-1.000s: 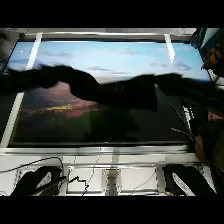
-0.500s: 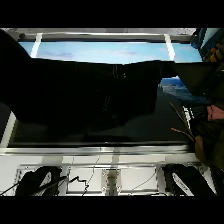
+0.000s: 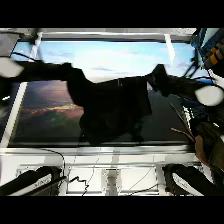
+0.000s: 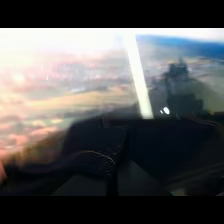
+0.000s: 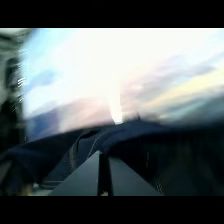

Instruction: Fold the clothes and pants, and hang the long-sleeved shirts on hangers.

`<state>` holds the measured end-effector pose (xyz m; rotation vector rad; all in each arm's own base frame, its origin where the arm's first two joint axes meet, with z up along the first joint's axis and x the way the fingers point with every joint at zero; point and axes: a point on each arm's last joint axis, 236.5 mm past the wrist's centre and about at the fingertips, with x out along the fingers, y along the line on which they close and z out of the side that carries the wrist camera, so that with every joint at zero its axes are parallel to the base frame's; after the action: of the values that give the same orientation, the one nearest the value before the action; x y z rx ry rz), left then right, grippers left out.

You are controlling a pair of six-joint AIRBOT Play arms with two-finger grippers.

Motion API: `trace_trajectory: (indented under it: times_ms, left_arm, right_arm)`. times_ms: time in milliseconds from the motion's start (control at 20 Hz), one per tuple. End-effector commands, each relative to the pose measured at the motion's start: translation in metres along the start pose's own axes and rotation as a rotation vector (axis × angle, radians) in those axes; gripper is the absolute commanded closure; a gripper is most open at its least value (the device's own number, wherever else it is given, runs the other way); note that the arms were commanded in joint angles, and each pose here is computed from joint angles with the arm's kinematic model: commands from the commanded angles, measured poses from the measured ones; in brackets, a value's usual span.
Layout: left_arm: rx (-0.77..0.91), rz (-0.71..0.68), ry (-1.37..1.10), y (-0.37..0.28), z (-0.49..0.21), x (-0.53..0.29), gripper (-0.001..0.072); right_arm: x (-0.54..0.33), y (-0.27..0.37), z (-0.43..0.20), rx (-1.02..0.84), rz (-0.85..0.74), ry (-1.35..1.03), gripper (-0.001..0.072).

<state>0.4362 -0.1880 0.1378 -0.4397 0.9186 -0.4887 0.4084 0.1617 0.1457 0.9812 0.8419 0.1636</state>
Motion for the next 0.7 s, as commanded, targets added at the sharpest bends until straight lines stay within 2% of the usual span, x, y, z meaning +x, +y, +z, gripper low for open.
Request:
trace_trajectory:
  times_ms: [0,50,200,350,500,650]
  left_arm:
    - [-0.25,-0.006,0.1,0.027,-0.024,0.08,0.0694]
    - [-0.236,-0.017,0.111,0.026,-0.027,0.082,0.0694]
    - [-0.166,-0.037,0.202,0.015,-0.047,0.07,0.0694]
    - [-0.117,-0.072,0.48,0.0,-0.109,0.042,0.0694]
    - [-0.079,-0.099,0.704,-0.019,-0.164,0.023,0.0694]
    - [-0.051,-0.05,0.674,-0.028,-0.18,0.02,0.0694]
  right_arm:
    - [0.063,-0.069,0.012,0.225,-0.132,0.029,0.0683]
    - [0.065,-0.08,0.016,0.222,-0.155,0.034,0.0683]
    - [0.051,-0.106,0.018,-0.008,-0.217,0.12,0.0683]
    - [0.016,-0.146,-0.007,-0.236,-0.337,0.36,0.0683]
    - [-0.01,-0.178,-0.025,-0.353,-0.431,0.526,0.0683]
    - [-0.015,-0.188,-0.023,-0.389,-0.47,0.538,0.0683]
